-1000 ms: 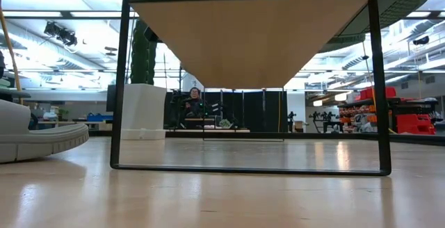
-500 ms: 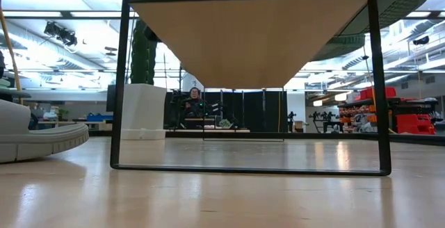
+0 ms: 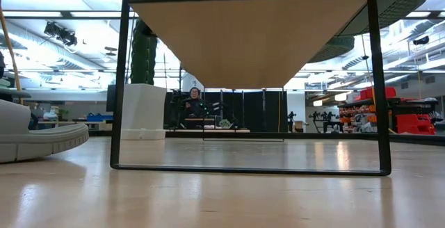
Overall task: Pick and place slides into the shelf
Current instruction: Put the blue slipper on the shelf
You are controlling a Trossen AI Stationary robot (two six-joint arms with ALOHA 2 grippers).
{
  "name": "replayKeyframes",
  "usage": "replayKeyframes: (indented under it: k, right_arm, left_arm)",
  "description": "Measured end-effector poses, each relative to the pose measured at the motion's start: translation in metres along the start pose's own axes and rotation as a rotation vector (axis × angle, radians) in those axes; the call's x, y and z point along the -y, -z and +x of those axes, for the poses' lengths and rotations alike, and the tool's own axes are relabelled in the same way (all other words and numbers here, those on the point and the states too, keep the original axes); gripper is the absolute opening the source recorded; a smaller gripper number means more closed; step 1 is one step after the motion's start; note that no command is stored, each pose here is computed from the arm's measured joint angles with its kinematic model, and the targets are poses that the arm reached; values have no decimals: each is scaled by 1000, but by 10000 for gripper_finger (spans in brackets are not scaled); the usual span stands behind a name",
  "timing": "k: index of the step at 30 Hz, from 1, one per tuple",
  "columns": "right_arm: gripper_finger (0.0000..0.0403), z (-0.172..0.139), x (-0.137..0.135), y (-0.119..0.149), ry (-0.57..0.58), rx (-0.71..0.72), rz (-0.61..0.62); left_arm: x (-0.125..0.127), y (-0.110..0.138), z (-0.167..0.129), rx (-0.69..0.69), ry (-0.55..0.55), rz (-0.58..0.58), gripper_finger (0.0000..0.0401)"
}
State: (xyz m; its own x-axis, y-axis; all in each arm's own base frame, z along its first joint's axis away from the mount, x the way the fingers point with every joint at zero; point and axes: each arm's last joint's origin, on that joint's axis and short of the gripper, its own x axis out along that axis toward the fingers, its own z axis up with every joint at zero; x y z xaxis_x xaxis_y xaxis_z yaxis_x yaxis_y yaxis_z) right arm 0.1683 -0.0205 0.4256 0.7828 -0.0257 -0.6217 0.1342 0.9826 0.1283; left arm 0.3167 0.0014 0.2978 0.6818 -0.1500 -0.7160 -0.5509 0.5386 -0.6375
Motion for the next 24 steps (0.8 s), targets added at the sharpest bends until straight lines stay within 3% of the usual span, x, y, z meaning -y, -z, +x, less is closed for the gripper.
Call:
replayKeyframes:
  k: [19, 24]
  right_arm:
    - [103, 0, 0, 0, 0, 0, 1]
    - [103, 0, 0, 0, 0, 0, 1]
  left_arm:
    - [-4, -3, 1, -18, -5, 36, 215]
    - [-13, 4, 13, -12, 4, 19, 215]
